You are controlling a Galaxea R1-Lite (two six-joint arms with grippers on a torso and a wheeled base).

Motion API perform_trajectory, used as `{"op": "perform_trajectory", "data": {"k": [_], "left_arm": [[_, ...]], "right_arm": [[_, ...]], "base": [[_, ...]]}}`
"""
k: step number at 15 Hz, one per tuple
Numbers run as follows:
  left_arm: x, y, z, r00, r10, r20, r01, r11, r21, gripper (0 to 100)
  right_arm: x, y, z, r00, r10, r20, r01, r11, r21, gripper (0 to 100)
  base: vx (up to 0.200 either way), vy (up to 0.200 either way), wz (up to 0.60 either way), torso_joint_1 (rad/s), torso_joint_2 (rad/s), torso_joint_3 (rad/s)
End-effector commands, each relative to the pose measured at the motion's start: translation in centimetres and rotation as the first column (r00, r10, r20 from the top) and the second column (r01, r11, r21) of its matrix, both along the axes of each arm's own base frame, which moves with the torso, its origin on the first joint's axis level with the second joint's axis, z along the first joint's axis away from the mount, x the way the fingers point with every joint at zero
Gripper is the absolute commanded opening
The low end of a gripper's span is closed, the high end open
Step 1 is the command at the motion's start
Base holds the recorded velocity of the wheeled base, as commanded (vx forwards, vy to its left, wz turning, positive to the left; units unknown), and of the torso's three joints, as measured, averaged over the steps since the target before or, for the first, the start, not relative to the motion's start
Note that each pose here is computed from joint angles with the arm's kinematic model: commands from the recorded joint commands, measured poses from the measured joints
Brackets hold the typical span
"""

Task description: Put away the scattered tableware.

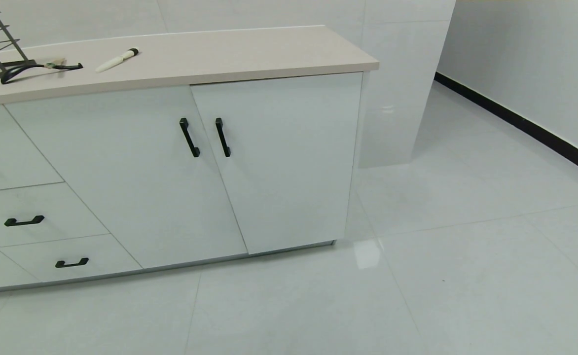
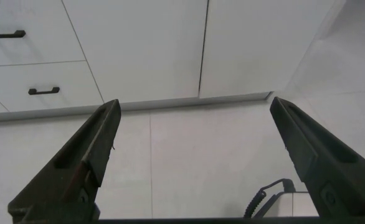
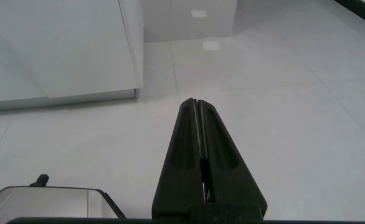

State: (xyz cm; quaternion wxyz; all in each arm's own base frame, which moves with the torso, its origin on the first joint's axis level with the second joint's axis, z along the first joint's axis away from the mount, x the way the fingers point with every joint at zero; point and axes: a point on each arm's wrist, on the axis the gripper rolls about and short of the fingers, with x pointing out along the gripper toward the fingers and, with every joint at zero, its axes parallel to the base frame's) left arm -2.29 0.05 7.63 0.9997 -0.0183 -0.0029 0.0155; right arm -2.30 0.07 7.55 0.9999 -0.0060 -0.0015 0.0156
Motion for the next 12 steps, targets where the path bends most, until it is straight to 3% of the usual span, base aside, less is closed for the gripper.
{"op": "perform_trajectory", "data": {"k": [1, 4, 12], "left_arm": [[0.0, 0.0, 0.01, 1.0, 0.001, 0.001, -0.001, 1.0, 0.0, 100], [0.01, 0.0, -0.04, 1.0, 0.001, -0.001, -0.001, 1.0, 0.009, 100], [0.01, 0.0, -0.05, 1.0, 0.001, -0.003, -0.001, 1.0, 0.03, 100]], "right_arm": [[0.01, 0.0, -0.02, 1.0, 0.001, -0.004, -0.001, 1.0, 0.0, 0], [0.01, 0.0, -0.02, 1.0, -0.001, -0.004, 0.001, 1.0, 0.001, 0], [0.01, 0.0, -0.02, 1.0, -0.001, -0.004, 0.001, 1.0, 0.001, 0]], "base": [[0.2, 0.2, 0.0, 0.002, 0.01, -0.002], [0.2, 0.0, 0.0, 0.002, 0.0, -0.002], [0.0, 0.2, 0.0, 0.006, 0.01, 0.001]]}}
